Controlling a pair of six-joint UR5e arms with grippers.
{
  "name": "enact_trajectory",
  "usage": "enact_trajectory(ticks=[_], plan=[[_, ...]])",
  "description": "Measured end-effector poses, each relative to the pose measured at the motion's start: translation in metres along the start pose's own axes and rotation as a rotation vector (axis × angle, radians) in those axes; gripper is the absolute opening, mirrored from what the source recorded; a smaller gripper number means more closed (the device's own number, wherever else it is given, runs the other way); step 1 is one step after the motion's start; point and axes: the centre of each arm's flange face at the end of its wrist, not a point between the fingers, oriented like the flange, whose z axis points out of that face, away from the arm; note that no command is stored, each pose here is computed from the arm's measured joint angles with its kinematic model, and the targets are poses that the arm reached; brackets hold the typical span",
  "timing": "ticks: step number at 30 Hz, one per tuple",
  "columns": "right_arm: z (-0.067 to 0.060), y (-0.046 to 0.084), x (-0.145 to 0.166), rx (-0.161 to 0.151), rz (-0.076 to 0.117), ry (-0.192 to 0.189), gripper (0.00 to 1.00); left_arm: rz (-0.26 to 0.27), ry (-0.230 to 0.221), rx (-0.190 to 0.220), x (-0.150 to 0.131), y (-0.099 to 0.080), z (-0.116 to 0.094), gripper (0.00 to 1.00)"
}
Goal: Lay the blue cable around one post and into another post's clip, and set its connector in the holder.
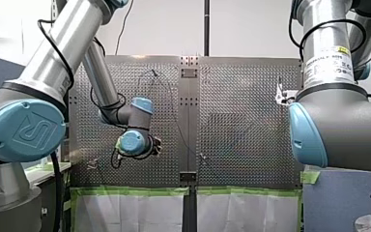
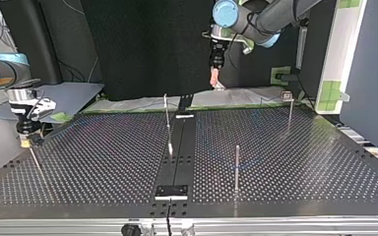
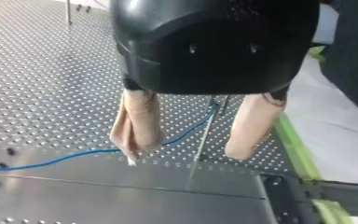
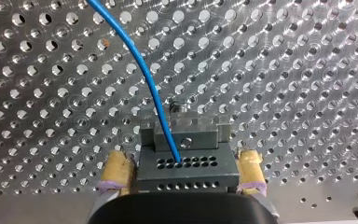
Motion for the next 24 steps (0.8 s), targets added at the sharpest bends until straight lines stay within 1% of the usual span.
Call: enact_trajectory(ticks=[2,4,9,12,14,19,24], plan=[[0.0,0.0,0.0,0.0,0.0,0.0,1.0,0.006,-0.011,0.001,-0.001,-0.001,0.001,1.0],[0.0,0.0,0.0,0.0,0.0,0.0,1.0,0.021,-0.009,0.0,0.0,-0.001,0.0,1.0],[0.0,0.0,0.0,0.0,0.0,0.0,1.0,0.042,0.033,-0.007,0.004,0.002,-0.005,1.0],[0.0,0.0,0.0,0.0,0.0,0.0,1.0,0.048,0.058,-0.023,0.009,0.006,-0.011,1.0],[0.0,0.0,0.0,0.0,0.0,0.0,1.0,0.049,0.065,-0.035,0.013,0.009,-0.015,1.0],[0.0,0.0,0.0,0.0,0.0,0.0,1.0,0.042,0.055,-0.06,0.017,0.015,-0.02,1.0],[0.0,0.0,0.0,0.0,0.0,0.0,1.0,0.055,0.037,-0.056,0.016,0.015,-0.018,1.0]])
